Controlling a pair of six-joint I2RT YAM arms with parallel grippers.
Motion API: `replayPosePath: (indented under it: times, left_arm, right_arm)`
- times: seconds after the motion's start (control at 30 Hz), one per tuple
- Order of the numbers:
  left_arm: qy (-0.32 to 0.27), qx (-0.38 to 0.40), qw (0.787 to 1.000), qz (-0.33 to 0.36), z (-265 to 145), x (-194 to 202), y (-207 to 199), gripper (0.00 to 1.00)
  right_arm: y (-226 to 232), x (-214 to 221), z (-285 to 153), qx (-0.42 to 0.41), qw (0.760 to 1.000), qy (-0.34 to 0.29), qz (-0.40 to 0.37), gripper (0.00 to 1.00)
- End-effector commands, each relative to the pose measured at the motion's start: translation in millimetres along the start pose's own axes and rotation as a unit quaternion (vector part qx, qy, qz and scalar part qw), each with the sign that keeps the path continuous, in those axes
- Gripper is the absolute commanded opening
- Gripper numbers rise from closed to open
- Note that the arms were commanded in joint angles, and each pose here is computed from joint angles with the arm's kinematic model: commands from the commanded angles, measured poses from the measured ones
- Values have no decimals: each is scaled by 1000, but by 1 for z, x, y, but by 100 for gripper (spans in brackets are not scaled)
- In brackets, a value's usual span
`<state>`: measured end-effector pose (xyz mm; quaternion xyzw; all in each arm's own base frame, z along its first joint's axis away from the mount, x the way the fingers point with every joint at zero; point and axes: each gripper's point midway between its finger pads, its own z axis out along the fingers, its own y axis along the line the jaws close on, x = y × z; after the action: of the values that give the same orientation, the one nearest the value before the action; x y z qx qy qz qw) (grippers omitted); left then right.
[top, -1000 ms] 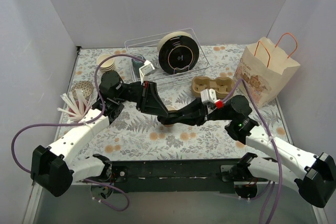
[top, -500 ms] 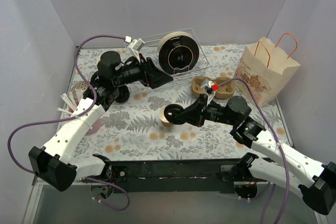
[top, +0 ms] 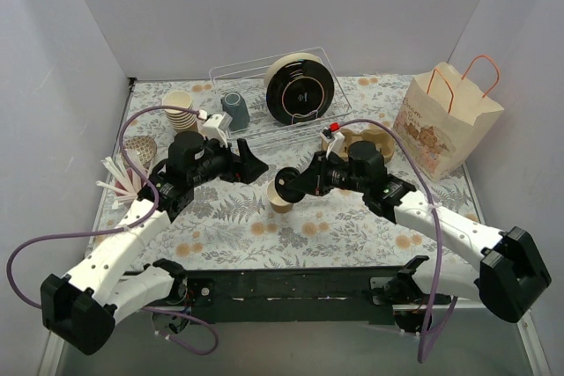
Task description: Pack the takeout coffee
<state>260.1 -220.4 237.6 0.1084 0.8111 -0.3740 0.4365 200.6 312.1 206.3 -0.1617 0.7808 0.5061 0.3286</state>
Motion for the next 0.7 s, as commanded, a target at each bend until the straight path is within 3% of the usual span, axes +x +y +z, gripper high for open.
replayPosePath:
  times: [0.0, 0.27, 0.67]
  left_arm:
    - [-15, -6, 1000, 15, -9, 3, 3, 80]
    - [28, 8, 999, -21, -2, 40, 10, 80]
    - [55, -15, 997, -47, 11, 57, 26, 76]
  right_arm:
    - [22, -26, 12, -55, 998, -15, 16, 15]
    - [6, -23, 31, -57, 997, 10, 46, 21]
    - [-2, -16, 50, -76, 993, 38, 77, 25]
